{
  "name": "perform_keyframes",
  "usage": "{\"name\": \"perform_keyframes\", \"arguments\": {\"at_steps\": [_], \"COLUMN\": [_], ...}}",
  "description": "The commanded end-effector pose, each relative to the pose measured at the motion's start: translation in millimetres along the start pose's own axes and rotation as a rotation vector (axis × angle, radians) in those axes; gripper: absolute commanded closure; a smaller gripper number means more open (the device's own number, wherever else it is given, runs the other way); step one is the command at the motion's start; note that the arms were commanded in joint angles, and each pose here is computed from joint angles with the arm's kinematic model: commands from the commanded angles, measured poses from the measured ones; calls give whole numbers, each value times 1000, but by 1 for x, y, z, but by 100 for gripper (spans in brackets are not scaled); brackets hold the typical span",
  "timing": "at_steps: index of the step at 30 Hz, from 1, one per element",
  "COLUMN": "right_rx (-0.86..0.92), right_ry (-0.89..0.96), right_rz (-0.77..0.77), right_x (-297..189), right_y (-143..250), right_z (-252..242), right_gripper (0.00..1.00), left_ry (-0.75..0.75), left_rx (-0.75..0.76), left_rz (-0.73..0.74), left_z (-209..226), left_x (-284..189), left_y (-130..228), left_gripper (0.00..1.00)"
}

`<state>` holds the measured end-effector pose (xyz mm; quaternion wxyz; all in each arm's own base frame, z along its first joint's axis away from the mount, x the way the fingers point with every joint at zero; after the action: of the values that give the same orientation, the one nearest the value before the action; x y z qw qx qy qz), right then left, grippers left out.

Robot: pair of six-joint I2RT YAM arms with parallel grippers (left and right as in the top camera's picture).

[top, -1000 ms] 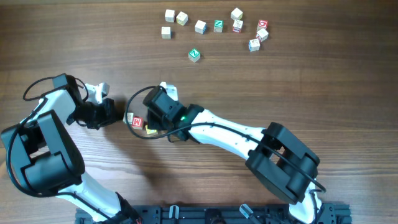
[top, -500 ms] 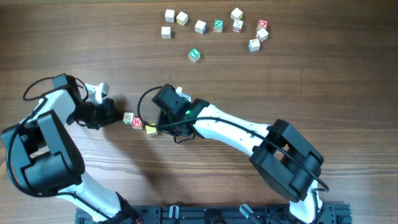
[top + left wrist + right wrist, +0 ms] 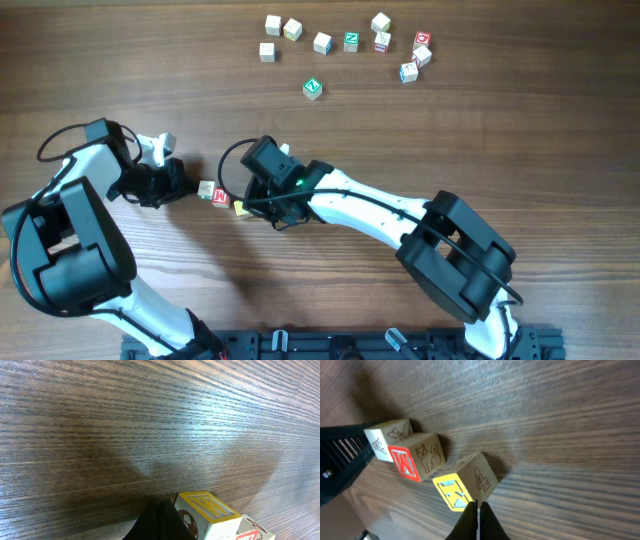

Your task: Form a horizontal line

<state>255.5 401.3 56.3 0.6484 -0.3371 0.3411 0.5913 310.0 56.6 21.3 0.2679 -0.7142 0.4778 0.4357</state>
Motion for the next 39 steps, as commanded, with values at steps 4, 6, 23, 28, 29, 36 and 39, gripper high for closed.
{"name": "perform_keyframes", "arguments": {"at_steps": [4, 6, 23, 28, 29, 36, 39], "right_rx": [18, 35, 92, 93, 110, 99, 91], "right_ry": [12, 49, 17, -49, -44, -76, -91], "right_rz": [31, 10, 78, 146, 158, 130, 112], "right_x": [8, 7, 14, 23, 27, 28, 28], "right_y": [6, -1, -2, 5, 6, 0, -3], "right_z": [-4, -14, -19, -11, -14, -7, -4], "right_gripper": [95, 96, 95, 95, 95, 95, 95], "left_ry": [-17, -17, 53, 50, 50, 50, 50], "left_rx": [9, 9, -8, -5, -5, -4, -4], "left_rz": [27, 27, 62, 62, 62, 61, 61], "left_z": [4, 4, -7, -6, -6, -6, -6], "left_x": [7, 7, 7, 7, 7, 7, 7], "left_y": [5, 5, 13, 13, 13, 13, 12], "left_gripper": [95, 95, 96, 96, 96, 95, 95]}}
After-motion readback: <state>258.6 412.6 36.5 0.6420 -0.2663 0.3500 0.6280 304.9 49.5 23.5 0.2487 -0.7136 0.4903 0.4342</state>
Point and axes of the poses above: each gripper's point midway between its finger pads, its own x axis out along the fingers, its own z axis along the line the jaws close on, y = z × x, the point moved 3 cm from there along -x, back along the fingers, and after that the axes turned 12 degrees about -x, right-handed, at the moved point
